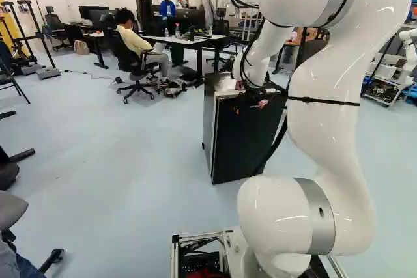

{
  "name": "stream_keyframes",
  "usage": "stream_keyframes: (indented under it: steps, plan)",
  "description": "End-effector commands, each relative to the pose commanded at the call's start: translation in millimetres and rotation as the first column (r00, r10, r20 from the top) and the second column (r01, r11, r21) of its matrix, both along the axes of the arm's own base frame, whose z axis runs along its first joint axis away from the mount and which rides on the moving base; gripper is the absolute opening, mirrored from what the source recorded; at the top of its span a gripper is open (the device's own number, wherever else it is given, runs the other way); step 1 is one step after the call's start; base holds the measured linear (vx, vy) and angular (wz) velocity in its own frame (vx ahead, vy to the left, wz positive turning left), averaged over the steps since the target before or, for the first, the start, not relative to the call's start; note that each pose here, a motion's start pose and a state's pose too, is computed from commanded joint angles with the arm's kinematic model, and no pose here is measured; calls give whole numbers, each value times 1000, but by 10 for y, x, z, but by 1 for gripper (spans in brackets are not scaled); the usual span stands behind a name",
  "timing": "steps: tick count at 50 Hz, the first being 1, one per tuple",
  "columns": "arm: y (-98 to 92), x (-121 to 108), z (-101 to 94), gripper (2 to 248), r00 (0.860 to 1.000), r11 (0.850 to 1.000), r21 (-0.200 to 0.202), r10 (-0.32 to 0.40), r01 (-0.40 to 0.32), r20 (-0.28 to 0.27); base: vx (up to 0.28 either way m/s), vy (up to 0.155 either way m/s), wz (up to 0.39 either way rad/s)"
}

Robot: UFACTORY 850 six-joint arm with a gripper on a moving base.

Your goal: Grab a drink from the fridge

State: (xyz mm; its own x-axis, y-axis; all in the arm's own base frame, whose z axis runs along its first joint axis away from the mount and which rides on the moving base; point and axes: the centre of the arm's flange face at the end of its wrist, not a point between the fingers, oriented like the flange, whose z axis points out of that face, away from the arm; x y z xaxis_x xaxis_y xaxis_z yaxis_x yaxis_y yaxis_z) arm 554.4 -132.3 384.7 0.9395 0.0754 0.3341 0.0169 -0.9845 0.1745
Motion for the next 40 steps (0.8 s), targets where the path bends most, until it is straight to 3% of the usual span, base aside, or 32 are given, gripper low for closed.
stream_keyframes:
  steps: [22,40]
  plan:
    - [4,47,18,247,998,1000,1,10,-10,55,0,0,0]
    - [4,13,23,247,998,1000,1,9,-10,60,0,0,0]
